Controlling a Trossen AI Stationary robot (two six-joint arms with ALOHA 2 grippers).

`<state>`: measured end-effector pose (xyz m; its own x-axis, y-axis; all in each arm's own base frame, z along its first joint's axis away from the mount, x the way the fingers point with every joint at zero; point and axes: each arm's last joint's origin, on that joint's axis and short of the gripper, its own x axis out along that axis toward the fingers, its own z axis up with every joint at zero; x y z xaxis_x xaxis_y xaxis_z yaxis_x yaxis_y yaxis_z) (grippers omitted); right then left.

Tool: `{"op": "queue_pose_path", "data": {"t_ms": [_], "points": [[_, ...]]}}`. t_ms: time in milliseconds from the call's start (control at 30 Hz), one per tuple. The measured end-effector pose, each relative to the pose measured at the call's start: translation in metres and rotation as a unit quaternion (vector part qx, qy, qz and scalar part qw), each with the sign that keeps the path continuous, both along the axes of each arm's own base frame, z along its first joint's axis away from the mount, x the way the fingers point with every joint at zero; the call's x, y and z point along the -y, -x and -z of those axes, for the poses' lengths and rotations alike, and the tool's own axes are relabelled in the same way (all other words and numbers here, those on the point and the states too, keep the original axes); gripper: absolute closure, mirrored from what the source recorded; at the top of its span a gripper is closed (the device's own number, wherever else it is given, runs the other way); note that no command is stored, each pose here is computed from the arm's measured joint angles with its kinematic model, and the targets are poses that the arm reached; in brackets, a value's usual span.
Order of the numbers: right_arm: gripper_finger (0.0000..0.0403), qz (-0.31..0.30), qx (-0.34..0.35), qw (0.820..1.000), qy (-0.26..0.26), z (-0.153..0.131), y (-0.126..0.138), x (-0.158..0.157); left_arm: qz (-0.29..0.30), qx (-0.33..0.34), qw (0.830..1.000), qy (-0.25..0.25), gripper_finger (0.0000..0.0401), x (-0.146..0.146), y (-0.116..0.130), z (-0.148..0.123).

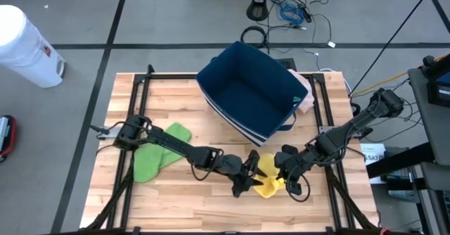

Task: Fold towel
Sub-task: Fold the yellow towel

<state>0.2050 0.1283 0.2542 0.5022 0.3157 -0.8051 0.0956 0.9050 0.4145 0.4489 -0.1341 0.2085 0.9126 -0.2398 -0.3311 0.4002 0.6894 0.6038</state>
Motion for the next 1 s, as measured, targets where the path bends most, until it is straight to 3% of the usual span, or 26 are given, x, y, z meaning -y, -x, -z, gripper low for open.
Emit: {"op": "queue_pose_path", "data": {"t_ms": [233, 667, 1000], "points": [[0.0403, -0.005, 0.001, 1.0, 0.004, 0.0, 0.0, 0.0, 0.051, -0.048, 0.997, 0.021, 0.0238, -0.004, 0.002, 0.007], [0.0403, -0.01, 0.008, 1.0, 0.004, -0.001, -0.001, 0.0, 0.033, -0.082, 0.996, -0.018, 0.0242, -0.01, 0.004, 0.015], [0.0403, -0.02, 0.067, 0.997, -0.012, -0.008, -0.01, -0.001, 0.055, -0.052, 0.995, -0.061, 0.0328, -0.01, 0.003, 0.013]]}}
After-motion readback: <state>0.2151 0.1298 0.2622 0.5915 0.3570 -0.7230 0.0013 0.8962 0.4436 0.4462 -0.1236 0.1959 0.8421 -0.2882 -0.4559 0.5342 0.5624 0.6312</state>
